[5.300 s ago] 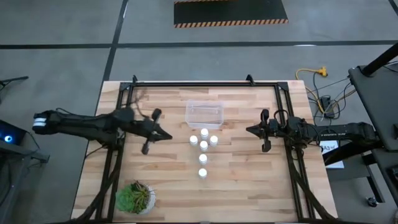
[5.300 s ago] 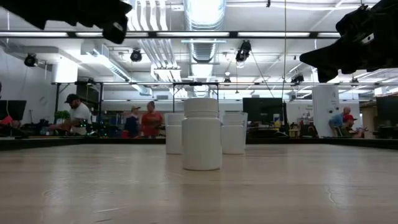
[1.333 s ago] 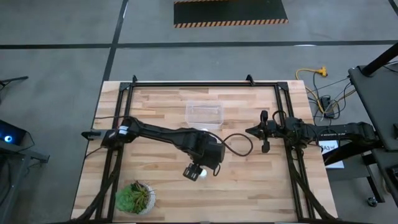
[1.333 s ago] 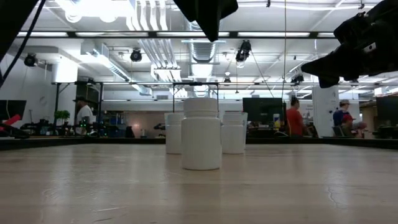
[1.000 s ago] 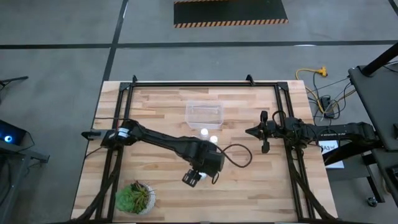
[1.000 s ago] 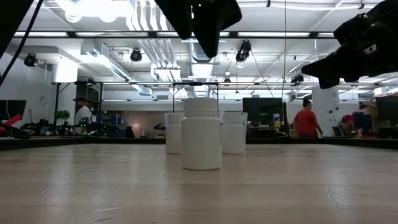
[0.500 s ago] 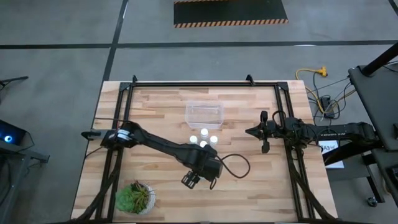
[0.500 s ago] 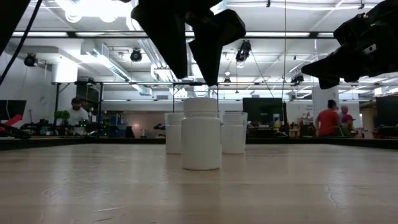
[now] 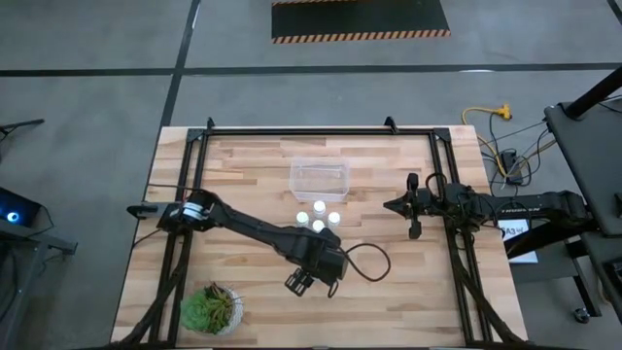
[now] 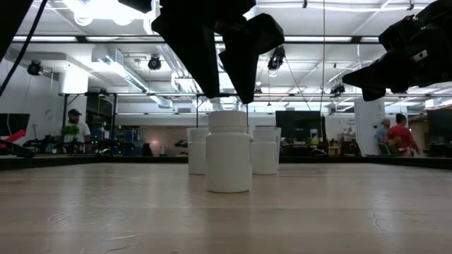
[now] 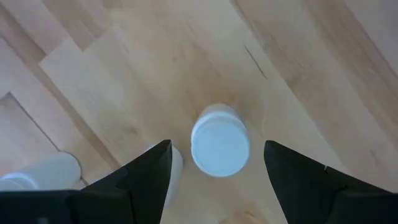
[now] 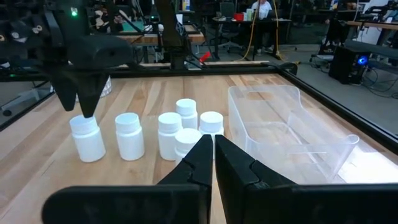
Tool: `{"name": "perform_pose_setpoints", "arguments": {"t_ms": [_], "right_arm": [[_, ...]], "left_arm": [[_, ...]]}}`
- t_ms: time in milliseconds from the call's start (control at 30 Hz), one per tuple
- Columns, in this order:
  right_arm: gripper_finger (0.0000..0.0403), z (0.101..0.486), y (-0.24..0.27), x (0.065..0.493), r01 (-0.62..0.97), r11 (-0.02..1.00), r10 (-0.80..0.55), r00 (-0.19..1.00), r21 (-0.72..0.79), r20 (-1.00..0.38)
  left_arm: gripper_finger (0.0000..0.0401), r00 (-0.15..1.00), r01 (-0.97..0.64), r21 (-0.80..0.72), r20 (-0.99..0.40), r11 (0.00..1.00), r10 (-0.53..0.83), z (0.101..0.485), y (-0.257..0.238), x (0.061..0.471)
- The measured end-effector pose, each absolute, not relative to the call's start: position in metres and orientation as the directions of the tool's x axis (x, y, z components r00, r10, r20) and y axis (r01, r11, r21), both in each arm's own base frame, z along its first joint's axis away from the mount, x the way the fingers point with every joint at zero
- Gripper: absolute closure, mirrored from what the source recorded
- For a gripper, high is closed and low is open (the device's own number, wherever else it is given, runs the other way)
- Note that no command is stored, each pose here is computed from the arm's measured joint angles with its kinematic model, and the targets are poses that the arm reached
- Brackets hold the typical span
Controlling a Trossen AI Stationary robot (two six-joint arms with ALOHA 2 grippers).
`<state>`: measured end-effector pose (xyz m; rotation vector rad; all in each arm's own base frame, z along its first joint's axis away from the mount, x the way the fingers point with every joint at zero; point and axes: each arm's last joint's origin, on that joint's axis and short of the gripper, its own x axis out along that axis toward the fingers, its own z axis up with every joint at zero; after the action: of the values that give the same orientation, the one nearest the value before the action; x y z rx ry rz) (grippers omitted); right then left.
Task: Pick and place pill bottles into a basket
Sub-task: Put the white pill bottle into the transparent bin
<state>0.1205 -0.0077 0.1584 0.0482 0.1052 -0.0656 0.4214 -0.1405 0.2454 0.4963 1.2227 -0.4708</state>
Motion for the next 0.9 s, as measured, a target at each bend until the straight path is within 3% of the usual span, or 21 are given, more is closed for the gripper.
{"name": "perform_pose_setpoints", "arguments": {"t_ms": [900], "right_arm": [[0.0394, 0.158, -0.008, 0.121, 0.068, 0.996, -0.063, 0.992, 0.049, -0.106]], "left_arm": [[0.0163, 0.301, 0.623, 0.158, -0.952, 0.766, -0.049, 0.23, -0.146, 0.422]]}}
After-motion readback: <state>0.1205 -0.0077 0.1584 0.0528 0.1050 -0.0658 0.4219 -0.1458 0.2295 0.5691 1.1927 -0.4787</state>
